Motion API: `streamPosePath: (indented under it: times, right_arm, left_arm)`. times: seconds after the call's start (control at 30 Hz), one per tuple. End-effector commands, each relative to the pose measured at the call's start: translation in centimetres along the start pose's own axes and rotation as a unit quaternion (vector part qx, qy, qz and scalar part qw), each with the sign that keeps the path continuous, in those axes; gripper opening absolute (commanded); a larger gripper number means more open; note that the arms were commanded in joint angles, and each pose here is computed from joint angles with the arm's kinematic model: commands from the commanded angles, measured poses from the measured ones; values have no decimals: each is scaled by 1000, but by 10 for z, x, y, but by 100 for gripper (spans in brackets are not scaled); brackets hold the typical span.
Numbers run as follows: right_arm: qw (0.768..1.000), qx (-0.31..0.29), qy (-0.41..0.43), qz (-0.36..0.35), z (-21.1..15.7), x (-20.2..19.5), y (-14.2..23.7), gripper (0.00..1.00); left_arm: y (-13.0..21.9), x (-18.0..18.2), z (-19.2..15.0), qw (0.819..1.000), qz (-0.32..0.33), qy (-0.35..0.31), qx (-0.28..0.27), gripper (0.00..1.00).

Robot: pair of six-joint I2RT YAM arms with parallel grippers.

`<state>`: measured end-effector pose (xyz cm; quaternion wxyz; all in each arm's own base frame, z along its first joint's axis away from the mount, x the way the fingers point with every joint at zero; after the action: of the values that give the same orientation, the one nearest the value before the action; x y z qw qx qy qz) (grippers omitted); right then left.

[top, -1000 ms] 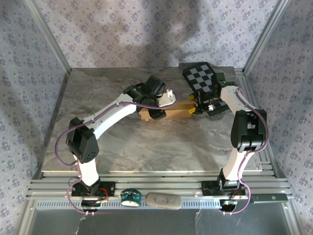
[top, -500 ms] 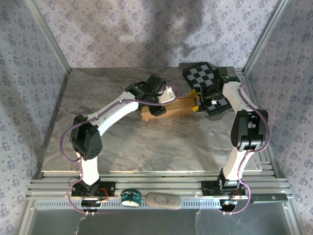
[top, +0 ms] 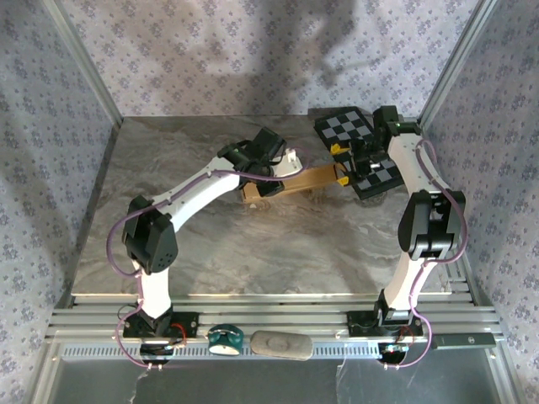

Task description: Fold the paper box

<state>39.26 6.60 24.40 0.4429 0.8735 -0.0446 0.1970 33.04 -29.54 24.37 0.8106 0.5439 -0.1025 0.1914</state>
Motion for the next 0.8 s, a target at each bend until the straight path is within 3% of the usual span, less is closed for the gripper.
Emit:
streamPosePath:
  times: [0.0,0.17,0.3,0.5,0.6,0.77]
  right_arm:
    - [1000,-8,8,-5,-1,2,5,81]
    - [999,-23,38,7,-5,12,14,80]
    - [992,-59,111,26,-11,25,30,76]
    - [947,-157,277,39,-15,20,45,65]
    - [930,-188,312,40,-10,7,39,61]
    - [952,-159,260,17,14,-15,17,63]
  left_arm:
    - [-10,10,-5,1000,0,14,11,41]
    - [-11,18,-6,1000,2,24,7,37]
    - [-12,20,-9,1000,-7,29,4,18]
    - [-18,15,-14,999,-16,30,12,1]
    - [-21,12,-17,999,-21,32,18,0]
    - [-22,10,-19,999,-24,34,19,0]
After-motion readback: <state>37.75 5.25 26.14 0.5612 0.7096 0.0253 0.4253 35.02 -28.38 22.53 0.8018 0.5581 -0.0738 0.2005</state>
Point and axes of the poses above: each hand's point on the last joint's axis, 136 mm out from that joint toward the fingers, its own y axis back along the fingers, its own x axis along the line the jaws close on, z = x × y, the point moved 8 cm from there along y, back along the fingers, and after that the axes turned 12 degrees about -y, right-handed, at the moved point
